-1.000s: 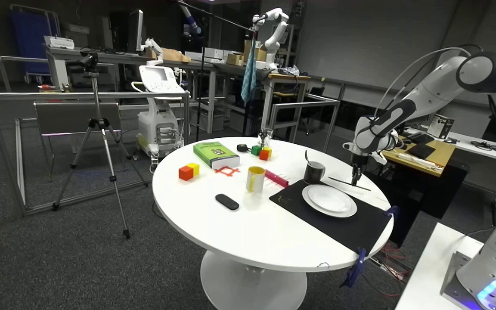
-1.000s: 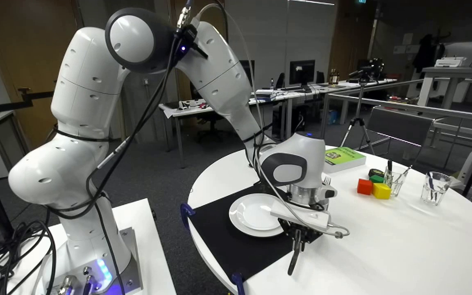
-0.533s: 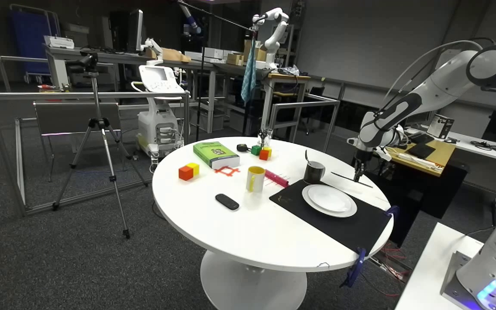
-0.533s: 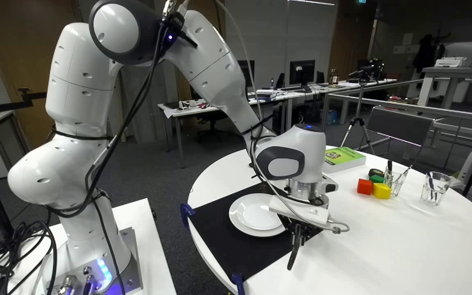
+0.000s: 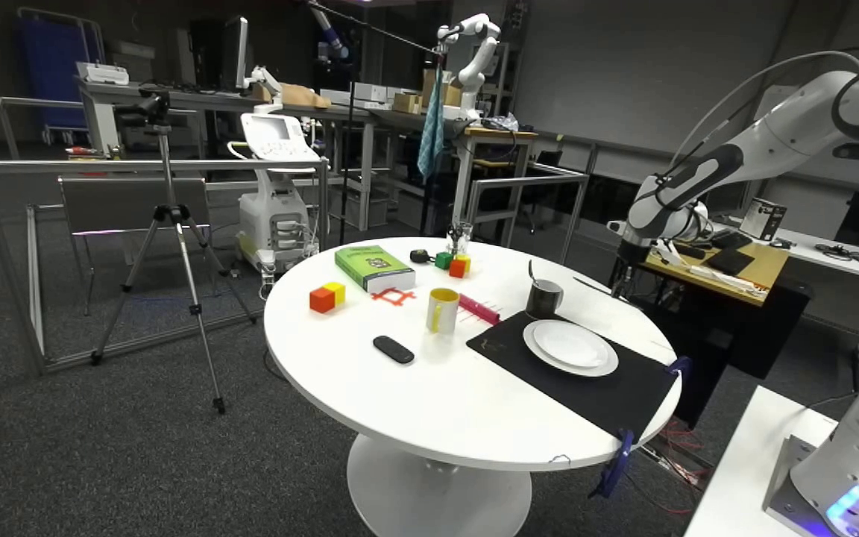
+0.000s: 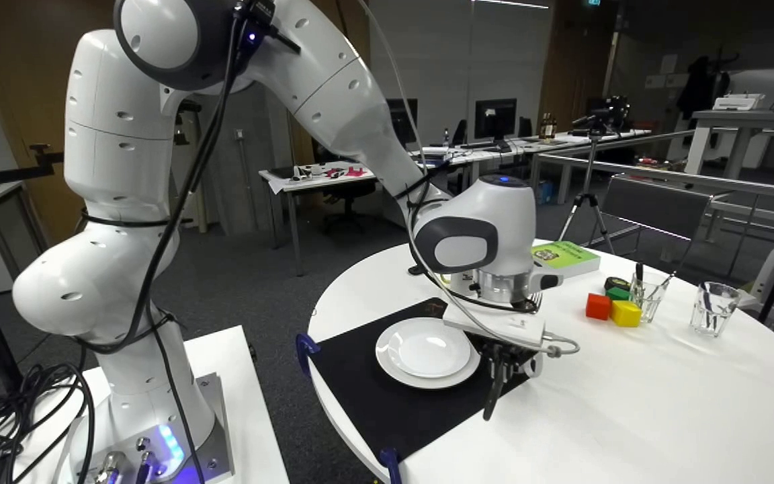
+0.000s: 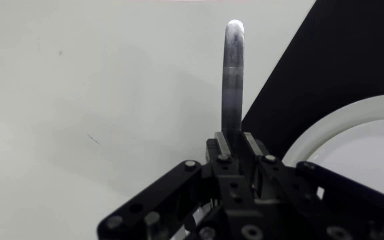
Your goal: Pick up the silver knife and put it in the black and white mug
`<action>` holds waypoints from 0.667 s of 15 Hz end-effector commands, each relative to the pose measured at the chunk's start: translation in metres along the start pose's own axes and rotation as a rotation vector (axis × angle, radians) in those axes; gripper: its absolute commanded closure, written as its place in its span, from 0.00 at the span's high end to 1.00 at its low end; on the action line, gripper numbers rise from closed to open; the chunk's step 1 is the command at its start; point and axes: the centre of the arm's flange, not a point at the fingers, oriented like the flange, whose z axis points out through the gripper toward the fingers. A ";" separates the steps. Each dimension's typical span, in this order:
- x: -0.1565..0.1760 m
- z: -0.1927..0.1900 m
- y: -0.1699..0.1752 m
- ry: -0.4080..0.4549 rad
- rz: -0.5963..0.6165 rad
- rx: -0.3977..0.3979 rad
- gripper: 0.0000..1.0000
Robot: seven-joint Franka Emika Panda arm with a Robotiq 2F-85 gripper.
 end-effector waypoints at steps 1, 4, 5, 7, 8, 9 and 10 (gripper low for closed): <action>-0.005 -0.033 -0.001 0.072 0.004 -0.057 0.04; 0.006 -0.043 0.003 0.110 0.006 -0.090 0.04; 0.009 -0.044 0.004 0.125 0.011 -0.100 0.04; 0.017 -0.047 0.005 0.160 0.020 -0.117 0.04; 0.022 -0.049 0.003 0.184 0.028 -0.119 0.04; 0.019 -0.037 0.006 0.128 0.041 -0.099 0.15; 0.023 -0.039 0.005 0.142 0.045 -0.102 0.15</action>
